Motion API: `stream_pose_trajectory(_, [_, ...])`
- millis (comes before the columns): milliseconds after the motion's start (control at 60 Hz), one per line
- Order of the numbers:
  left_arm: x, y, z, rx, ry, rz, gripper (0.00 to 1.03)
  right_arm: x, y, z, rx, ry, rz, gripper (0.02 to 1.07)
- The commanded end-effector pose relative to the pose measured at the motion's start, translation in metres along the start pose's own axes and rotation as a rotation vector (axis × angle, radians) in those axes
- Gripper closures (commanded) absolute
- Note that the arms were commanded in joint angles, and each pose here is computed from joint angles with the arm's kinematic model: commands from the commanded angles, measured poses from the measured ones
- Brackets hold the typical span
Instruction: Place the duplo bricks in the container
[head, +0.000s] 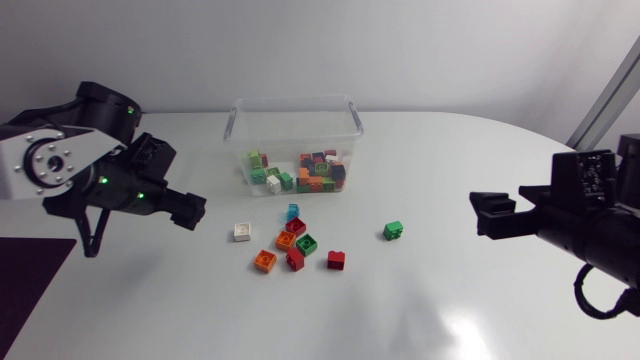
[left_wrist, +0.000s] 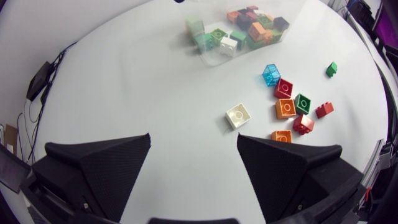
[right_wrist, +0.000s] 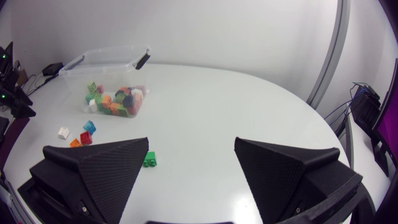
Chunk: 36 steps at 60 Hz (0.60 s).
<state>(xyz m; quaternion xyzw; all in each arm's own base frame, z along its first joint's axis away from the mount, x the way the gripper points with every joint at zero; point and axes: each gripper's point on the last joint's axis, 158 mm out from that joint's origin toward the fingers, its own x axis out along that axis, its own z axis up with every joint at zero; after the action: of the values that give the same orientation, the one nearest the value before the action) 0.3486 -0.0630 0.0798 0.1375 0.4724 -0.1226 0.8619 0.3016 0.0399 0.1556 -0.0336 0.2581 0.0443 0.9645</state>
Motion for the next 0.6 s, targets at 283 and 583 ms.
stream_pose_trajectory(283, [0.046,-0.024,0.012,0.394,0.100,-0.070,0.07,0.021,0.041,-0.022,-0.155,0.215,0.104,0.07])
stream_pose_trajectory(583, [0.055,-0.058,0.009,0.718,0.075,-0.300,0.10,0.047,0.052,-0.053,-0.335,0.438,0.191,0.07])
